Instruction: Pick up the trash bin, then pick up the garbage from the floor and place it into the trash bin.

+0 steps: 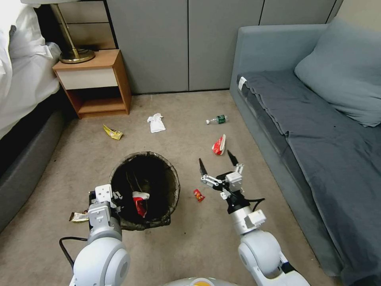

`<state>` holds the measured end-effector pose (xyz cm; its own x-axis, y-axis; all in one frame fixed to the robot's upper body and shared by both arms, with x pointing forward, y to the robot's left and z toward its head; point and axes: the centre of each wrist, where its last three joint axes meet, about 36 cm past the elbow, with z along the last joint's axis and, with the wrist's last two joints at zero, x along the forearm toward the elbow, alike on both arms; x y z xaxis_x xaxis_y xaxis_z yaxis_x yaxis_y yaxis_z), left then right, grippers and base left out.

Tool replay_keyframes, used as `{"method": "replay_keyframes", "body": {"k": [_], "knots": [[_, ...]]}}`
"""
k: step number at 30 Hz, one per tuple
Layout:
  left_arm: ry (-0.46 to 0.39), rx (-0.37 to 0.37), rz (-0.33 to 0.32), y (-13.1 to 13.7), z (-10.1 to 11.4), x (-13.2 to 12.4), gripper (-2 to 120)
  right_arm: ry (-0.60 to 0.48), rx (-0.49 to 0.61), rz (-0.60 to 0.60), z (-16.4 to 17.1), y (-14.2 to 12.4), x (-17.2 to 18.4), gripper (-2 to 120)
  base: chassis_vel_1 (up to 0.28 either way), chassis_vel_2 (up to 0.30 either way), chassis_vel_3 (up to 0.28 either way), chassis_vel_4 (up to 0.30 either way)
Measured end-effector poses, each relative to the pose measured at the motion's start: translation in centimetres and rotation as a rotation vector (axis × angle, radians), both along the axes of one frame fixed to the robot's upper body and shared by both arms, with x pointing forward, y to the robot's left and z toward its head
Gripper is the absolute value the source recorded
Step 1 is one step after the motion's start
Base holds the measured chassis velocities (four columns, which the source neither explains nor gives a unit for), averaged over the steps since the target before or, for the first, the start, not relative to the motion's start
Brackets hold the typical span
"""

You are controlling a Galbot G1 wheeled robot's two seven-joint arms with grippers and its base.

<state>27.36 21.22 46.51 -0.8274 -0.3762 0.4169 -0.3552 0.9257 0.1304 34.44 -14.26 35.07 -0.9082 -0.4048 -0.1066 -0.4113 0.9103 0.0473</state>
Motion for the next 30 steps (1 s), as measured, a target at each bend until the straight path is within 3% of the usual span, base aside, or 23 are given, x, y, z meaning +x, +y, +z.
{"method": "replay_keyframes", "body": {"k": [3, 9, 15, 30], "knots": [[0.001, 0.000, 0.002, 0.0, 0.0, 0.0, 0, 0.121, -0.005, 0.044, -1.3, 0.3, 1.3, 100, 0.000, 0.000, 0.000, 0.000], [0.005, 0.001, 0.003, 0.0, -0.1, 0.0, 0, 0.264, -0.045, 0.083, -3.9, 0.4, 2.8, 100, 0.000, 0.000, 0.000, 0.000], [0.014, 0.000, 0.005, -0.1, -0.4, -0.1, 0, 0.456, -0.140, 0.109, -7.9, 0.1, 5.3, 100, 0.000, 0.000, 0.000, 0.000], [0.020, 0.000, 0.008, -0.2, -0.7, 0.0, 0, 0.613, -0.243, 0.110, -12.6, -0.5, 7.6, 100, 0.000, 0.000, 0.000, 0.000]]}}
